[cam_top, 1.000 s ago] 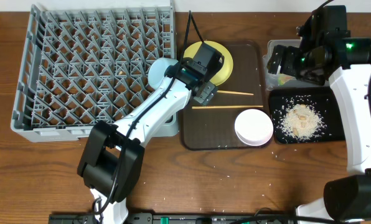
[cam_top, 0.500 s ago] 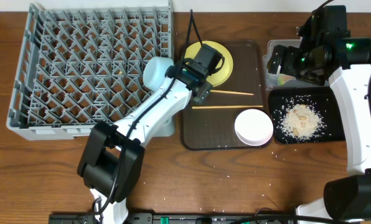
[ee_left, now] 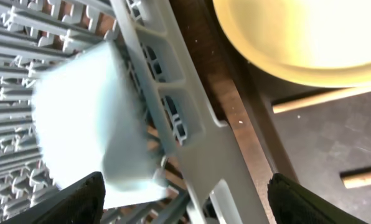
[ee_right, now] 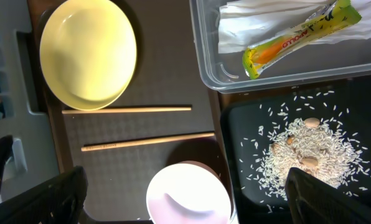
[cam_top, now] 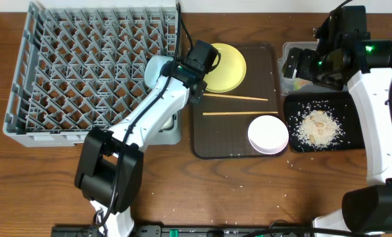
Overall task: Sort waste into correct bins and load items into the dishwasher
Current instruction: 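Grasp rim of white bowl with left gripper, then carry white bowl left and set it upright in the rack, then release white bowl and withdraw left gripper from rack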
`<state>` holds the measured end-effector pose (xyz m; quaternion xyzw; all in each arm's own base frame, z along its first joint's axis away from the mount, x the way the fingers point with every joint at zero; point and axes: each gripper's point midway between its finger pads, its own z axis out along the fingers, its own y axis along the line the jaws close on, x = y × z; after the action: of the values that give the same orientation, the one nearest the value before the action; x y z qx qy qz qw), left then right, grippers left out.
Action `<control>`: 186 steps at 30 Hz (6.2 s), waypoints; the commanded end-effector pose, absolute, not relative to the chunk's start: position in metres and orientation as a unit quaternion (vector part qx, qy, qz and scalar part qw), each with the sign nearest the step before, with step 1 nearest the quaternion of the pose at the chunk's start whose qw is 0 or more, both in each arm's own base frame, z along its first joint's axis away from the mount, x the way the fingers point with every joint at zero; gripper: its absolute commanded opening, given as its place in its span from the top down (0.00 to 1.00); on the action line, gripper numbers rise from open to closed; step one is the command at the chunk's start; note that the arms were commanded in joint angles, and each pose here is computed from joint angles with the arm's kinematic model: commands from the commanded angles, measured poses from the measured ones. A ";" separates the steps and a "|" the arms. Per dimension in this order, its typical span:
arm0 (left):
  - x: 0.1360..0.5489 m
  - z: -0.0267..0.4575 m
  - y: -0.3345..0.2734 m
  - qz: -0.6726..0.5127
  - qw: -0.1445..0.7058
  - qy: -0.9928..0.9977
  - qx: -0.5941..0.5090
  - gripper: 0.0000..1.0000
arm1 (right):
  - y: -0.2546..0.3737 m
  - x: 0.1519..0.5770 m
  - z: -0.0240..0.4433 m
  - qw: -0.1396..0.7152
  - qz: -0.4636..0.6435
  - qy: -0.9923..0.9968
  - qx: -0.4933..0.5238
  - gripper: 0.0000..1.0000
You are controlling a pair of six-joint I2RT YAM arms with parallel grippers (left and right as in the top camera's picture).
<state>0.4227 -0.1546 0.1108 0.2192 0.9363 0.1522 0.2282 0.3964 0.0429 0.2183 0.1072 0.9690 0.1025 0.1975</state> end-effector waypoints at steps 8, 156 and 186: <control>0.395 0.118 -0.200 -0.003 0.206 0.959 0.194 0.15 | 0.045 0.397 0.218 0.198 0.098 0.970 0.099 0.01; 0.573 0.144 -0.086 0.374 0.485 0.788 0.059 0.27 | 0.045 0.397 0.218 0.198 0.098 0.970 0.099 0.01; 0.437 0.113 -0.245 -0.157 0.253 0.954 -0.018 0.31 | 0.045 0.397 0.218 0.198 0.098 0.970 0.099 0.01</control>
<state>0.4545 -0.2064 0.1258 0.0069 0.9506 -0.1103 0.2901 0.3961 0.0425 0.2176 0.1075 0.9693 0.1010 0.1969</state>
